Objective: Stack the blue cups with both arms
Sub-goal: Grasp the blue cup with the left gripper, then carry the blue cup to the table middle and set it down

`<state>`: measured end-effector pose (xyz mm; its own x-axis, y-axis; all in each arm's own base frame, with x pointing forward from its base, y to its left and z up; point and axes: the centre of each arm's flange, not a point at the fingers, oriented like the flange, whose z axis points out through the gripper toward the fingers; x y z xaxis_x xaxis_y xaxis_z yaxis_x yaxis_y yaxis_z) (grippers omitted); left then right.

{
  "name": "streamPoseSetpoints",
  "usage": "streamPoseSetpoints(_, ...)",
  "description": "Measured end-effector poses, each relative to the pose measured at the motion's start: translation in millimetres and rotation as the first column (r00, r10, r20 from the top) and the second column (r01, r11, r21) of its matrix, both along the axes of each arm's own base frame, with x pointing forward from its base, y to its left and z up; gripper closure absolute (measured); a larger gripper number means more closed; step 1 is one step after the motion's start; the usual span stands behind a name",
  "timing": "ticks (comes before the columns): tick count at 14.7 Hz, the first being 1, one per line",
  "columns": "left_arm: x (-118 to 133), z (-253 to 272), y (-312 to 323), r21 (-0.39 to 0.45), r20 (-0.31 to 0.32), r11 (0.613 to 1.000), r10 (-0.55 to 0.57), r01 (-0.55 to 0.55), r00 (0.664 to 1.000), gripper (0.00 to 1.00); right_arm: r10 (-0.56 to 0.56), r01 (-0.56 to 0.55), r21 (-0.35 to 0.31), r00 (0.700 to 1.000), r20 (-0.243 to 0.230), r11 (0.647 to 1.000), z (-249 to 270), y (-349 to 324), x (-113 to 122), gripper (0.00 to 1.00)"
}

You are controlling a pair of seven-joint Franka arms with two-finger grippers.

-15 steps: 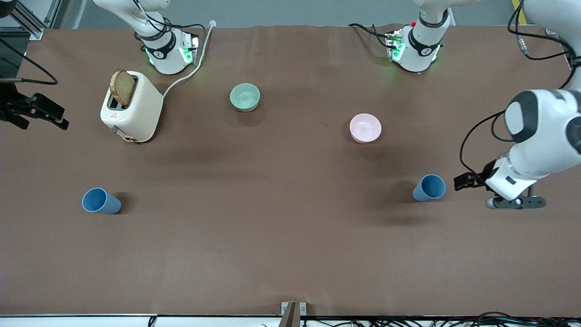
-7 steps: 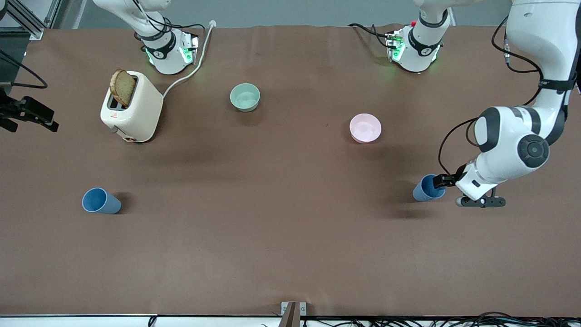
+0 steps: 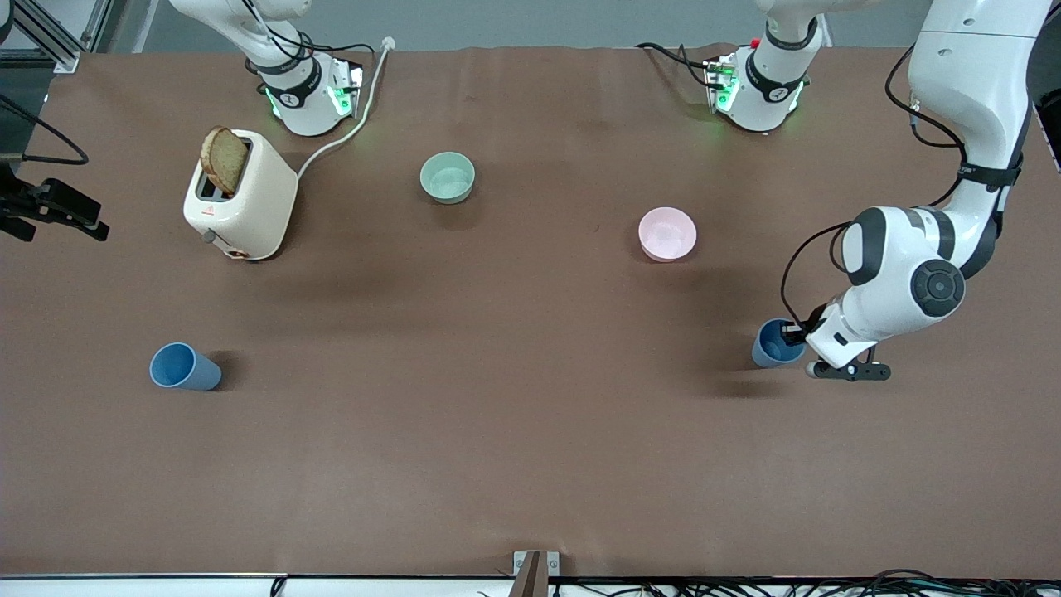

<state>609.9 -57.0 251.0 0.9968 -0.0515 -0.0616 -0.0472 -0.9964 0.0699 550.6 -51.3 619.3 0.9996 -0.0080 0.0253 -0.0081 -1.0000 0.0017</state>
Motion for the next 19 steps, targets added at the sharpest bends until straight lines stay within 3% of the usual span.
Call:
streamPoseSetpoints(3, 2, 19, -63, -0.039, 0.016, 0.995, 0.094, -0.093, 0.995, 0.96, -0.023, 0.023, 0.001, 1.000, -0.008, 1.000, -1, 0, -1, 0.00)
streamPoseSetpoints(7, -13, 56, -197, -0.092, 0.034, 0.969, 0.232, -0.229, 0.972, 0.96, -0.057, 0.057, 0.002, 0.998, -0.018, 0.998, 0, 4, -2, 0.00)
streamPoseSetpoints(12, -48, 46, -332, -0.114, -0.027, 0.922, 0.369, -0.370, 0.929, 0.96, -0.065, 0.066, 0.002, 0.998, -0.015, 0.998, 2, 4, -2, 0.00)
streamPoseSetpoints(19, -65, -2, -398, -0.065, -0.026, 0.899, 0.432, -0.433, 0.901, 0.93, -0.066, 0.066, 0.002, 0.998, -0.013, 0.998, 2, 4, -2, 0.00)
